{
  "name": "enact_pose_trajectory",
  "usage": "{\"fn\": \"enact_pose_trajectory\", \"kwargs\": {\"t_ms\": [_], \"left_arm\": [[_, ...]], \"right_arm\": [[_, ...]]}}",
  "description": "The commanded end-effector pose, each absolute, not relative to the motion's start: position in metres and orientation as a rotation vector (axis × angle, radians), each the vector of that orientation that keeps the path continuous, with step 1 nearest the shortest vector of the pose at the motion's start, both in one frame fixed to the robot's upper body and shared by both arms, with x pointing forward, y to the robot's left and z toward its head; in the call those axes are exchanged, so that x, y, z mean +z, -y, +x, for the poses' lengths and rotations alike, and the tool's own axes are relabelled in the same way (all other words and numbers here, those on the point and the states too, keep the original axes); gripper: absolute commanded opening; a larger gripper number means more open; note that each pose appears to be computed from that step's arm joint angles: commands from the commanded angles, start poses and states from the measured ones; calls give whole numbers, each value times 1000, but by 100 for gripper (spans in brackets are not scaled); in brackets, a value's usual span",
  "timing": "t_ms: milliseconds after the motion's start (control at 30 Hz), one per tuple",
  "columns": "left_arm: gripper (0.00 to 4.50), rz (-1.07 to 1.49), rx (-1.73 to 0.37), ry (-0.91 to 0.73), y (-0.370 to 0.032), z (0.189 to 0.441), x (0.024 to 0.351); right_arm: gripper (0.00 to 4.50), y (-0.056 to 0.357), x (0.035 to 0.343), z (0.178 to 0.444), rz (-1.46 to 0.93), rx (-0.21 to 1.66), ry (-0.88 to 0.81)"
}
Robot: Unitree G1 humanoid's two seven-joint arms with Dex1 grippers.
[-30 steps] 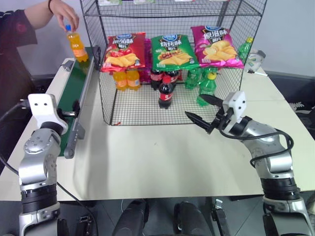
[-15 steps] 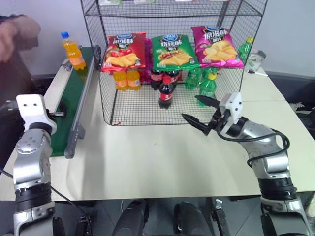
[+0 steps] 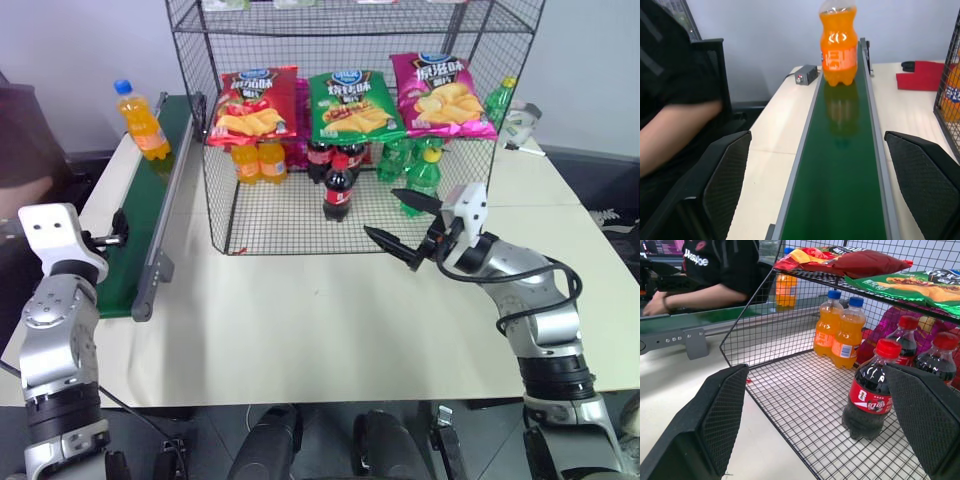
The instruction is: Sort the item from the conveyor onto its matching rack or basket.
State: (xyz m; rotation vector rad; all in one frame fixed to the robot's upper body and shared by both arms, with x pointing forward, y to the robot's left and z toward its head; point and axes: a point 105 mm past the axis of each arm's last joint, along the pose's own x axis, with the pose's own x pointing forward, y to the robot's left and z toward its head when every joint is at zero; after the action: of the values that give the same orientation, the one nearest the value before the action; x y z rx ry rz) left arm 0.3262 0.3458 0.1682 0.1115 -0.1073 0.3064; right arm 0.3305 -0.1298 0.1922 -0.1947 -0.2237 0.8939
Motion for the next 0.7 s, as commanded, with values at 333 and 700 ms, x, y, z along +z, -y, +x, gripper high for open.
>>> {"fn": "enact_pose_trajectory", "kwargs": {"t_ms": [333, 700], "left_arm": [[447, 183, 307, 150, -346, 326, 171], [447, 190, 308, 216, -344, 324, 171]], "right_arm": [[450, 127, 203, 326, -207, 907, 269], [450, 116, 201, 316, -175, 991, 247]]}}
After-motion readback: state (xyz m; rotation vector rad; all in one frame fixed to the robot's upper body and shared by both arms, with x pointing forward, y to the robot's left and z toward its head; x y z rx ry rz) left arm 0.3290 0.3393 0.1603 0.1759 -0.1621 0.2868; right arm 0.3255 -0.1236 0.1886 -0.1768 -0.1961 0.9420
